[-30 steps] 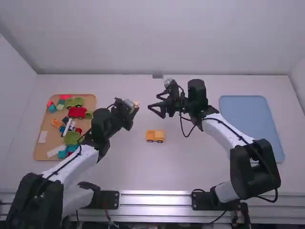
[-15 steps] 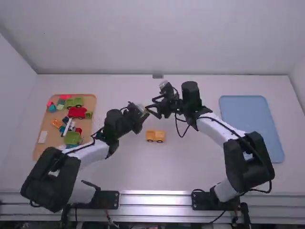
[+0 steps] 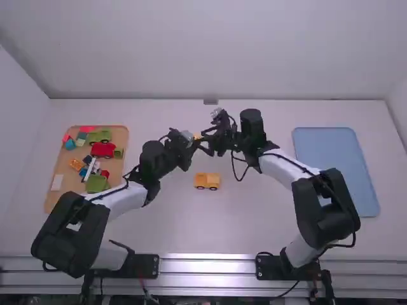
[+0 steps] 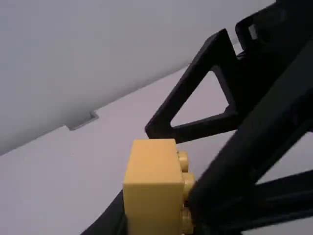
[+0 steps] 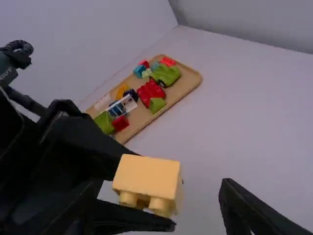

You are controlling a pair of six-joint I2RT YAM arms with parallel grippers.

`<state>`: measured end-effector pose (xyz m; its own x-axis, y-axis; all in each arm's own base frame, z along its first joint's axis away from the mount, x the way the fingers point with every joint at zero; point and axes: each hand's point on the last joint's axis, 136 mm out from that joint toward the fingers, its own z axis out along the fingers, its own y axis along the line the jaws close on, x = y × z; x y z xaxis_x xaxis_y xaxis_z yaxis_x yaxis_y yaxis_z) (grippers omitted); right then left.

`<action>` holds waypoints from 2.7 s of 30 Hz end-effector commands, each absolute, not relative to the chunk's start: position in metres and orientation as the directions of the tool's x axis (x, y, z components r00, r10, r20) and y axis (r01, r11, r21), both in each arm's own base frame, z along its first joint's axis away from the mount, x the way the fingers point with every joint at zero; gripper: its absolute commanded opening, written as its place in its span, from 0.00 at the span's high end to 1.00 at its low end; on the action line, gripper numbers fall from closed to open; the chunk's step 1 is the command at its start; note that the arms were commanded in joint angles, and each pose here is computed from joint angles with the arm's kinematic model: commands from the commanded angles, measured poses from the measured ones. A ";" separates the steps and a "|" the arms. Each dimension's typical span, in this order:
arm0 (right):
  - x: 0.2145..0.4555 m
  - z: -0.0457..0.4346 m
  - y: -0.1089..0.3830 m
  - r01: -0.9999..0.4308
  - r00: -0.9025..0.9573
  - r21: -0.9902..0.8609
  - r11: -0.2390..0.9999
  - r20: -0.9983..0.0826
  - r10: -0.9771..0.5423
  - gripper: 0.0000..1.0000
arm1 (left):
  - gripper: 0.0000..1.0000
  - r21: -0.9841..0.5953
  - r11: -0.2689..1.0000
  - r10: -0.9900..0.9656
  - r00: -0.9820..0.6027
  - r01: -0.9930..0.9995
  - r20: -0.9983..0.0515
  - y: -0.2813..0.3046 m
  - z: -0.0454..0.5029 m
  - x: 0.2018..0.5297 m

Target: Assemble lego blocks to make yellow taxi

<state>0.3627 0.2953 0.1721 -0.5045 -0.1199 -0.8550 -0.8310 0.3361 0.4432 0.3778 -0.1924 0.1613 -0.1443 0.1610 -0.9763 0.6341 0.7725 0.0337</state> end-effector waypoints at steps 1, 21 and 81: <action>0.361 0.182 0.306 -0.850 -0.477 0.422 0.316 -0.871 -0.119 0.34 | 0.98 0.006 0.765 0.116 -0.129 0.644 -0.985 -0.198 0.175 0.380; 0.351 0.185 0.320 -0.843 -0.502 0.455 0.286 -0.858 -0.115 0.51 | 0.98 -0.006 0.764 0.076 -0.100 0.645 -0.992 -0.202 0.187 0.380; 0.356 0.188 0.336 -0.908 -0.305 -0.004 0.418 -0.677 -0.670 0.76 | 0.01 0.051 0.991 0.042 -0.077 -0.123 -0.996 0.002 0.327 0.237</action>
<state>0.3503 0.3202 0.1875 -0.3655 -0.6382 -0.6775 -0.8861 0.4614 0.0435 0.2473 -0.0118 0.3202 -0.0974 0.0043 -0.9952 -0.0621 0.9980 0.0103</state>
